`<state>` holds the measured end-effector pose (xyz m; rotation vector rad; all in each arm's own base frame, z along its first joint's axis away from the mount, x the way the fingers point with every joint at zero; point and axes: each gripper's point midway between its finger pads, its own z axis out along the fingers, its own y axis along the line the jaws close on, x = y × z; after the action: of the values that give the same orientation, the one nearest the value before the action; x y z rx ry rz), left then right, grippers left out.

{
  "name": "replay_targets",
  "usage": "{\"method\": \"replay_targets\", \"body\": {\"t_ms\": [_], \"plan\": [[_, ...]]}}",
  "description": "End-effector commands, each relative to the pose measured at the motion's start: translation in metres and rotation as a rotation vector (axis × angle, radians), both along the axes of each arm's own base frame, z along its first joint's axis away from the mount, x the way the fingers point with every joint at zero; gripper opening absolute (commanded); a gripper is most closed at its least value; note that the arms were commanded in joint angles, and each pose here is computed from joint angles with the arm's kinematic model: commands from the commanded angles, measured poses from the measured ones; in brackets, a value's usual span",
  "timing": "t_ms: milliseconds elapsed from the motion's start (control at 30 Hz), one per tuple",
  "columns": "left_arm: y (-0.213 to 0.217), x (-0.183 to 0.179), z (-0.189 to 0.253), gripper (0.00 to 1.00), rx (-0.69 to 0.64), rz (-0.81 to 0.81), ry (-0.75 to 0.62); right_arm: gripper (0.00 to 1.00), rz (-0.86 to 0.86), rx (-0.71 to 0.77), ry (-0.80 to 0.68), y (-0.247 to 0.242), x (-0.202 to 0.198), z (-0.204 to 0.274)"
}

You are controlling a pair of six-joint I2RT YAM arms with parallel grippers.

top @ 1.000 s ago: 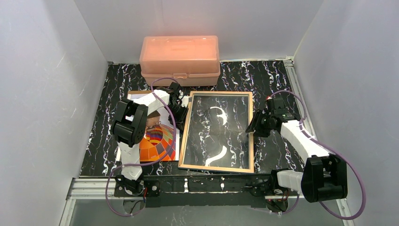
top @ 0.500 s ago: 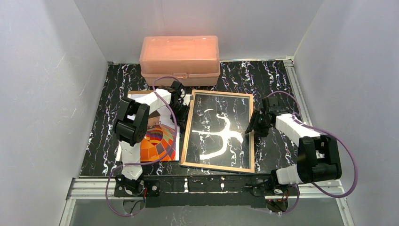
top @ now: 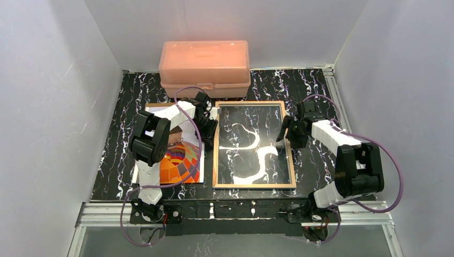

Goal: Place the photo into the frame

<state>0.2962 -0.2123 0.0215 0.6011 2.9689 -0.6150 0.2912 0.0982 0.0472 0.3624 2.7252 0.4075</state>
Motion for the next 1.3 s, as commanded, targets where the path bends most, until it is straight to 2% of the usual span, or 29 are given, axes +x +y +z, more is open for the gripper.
{"method": "replay_targets", "body": {"t_ms": [0, 200, 300, 433, 467, 533, 633, 767, 867, 1100, 1267], "plan": [[-0.008, 0.003, 0.035, 0.23, -0.07, -0.058, -0.067, 0.82, -0.019, -0.04, 0.014, -0.004, -0.007, 0.012], [0.038, 0.012, 0.088, 0.3, -0.113, 0.001, -0.096, 0.91, -0.129, -0.191, -0.04, -0.037, -0.009, 0.042], [0.082, 0.014, 0.122, 0.34, -0.115, 0.057, -0.132, 0.95, -0.123, -0.185, -0.195, -0.023, 0.008, 0.089], [0.158, 0.021, 0.146, 0.41, -0.071, 0.167, -0.206, 0.97, 0.024, -0.089, -0.305, 0.064, 0.019, 0.131], [0.177, 0.021, 0.147, 0.44, -0.063, 0.196, -0.21, 0.97, 0.104, -0.065, -0.326, 0.104, 0.013, 0.137], [0.21, 0.019, 0.147, 0.58, -0.042, 0.246, -0.217, 0.98, 0.21, -0.015, -0.348, 0.168, 0.007, 0.144], [0.245, 0.014, 0.14, 0.62, -0.039, 0.324, -0.202, 0.99, 0.356, 0.055, -0.339, 0.257, -0.006, 0.139], [0.266, 0.002, 0.115, 0.61, -0.029, 0.378, -0.165, 0.99, 0.473, 0.136, -0.283, 0.337, -0.012, 0.118], [0.274, -0.002, 0.089, 0.54, 0.029, 0.375, -0.176, 0.99, 0.5, 0.187, -0.217, 0.366, -0.012, 0.094], [0.303, -0.006, 0.052, 0.43, 0.187, 0.376, -0.219, 0.99, 0.518, 0.223, -0.092, 0.379, -0.025, 0.044], [0.312, -0.004, 0.047, 0.36, 0.222, 0.381, -0.232, 0.99, 0.513, 0.231, -0.06, 0.378, -0.028, 0.027]]}}
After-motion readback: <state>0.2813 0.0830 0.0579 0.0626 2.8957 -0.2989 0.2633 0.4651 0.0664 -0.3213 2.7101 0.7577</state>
